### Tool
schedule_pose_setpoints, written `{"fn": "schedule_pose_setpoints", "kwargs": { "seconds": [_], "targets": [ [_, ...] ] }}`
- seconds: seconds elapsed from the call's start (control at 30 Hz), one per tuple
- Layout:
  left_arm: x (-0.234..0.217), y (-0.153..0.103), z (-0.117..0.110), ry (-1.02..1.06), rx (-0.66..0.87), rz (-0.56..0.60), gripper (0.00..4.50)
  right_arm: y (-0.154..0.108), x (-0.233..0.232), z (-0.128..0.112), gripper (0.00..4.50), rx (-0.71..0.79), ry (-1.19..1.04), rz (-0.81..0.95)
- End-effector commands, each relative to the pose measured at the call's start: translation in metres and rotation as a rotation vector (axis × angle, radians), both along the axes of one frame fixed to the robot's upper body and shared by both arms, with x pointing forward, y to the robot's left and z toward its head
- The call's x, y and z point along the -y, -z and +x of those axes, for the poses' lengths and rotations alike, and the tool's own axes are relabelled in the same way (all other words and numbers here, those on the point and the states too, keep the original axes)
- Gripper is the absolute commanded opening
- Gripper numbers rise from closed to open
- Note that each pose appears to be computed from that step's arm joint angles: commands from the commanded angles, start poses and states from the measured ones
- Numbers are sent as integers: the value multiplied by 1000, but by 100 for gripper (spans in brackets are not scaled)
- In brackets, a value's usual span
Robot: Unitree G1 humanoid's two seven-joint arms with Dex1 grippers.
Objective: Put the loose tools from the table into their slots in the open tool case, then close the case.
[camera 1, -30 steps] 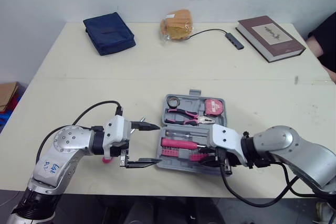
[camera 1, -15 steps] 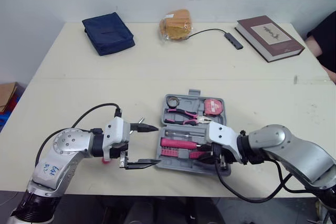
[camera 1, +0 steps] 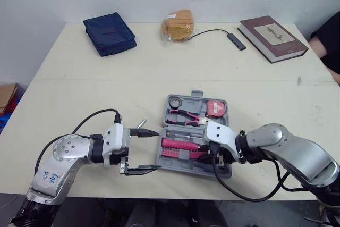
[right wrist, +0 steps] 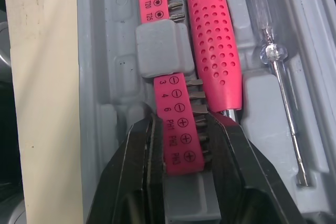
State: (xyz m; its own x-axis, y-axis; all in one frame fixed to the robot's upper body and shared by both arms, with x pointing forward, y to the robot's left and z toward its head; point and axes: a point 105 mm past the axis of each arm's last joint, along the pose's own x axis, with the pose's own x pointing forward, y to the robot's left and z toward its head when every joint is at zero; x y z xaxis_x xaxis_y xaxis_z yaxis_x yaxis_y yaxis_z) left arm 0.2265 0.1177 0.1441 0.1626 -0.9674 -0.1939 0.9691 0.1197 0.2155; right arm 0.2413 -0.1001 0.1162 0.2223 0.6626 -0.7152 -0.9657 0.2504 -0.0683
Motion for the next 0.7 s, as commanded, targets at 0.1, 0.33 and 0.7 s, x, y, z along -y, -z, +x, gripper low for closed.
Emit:
{"fn": "schedule_pose_setpoints", "kwargs": {
  "seconds": [0.1,0.33,0.7],
  "targets": [
    [-1,-5,1,-3,34,-3,450,4,-7,-12,79,-37,-34,17],
    [-1,-5,3,-5,34,-3,450,5,-9,-12,79,-45,-27,33],
    [1,-7,4,-12,33,-6,450,-35,5,-19,413,11,-134,211]
  ]
}}
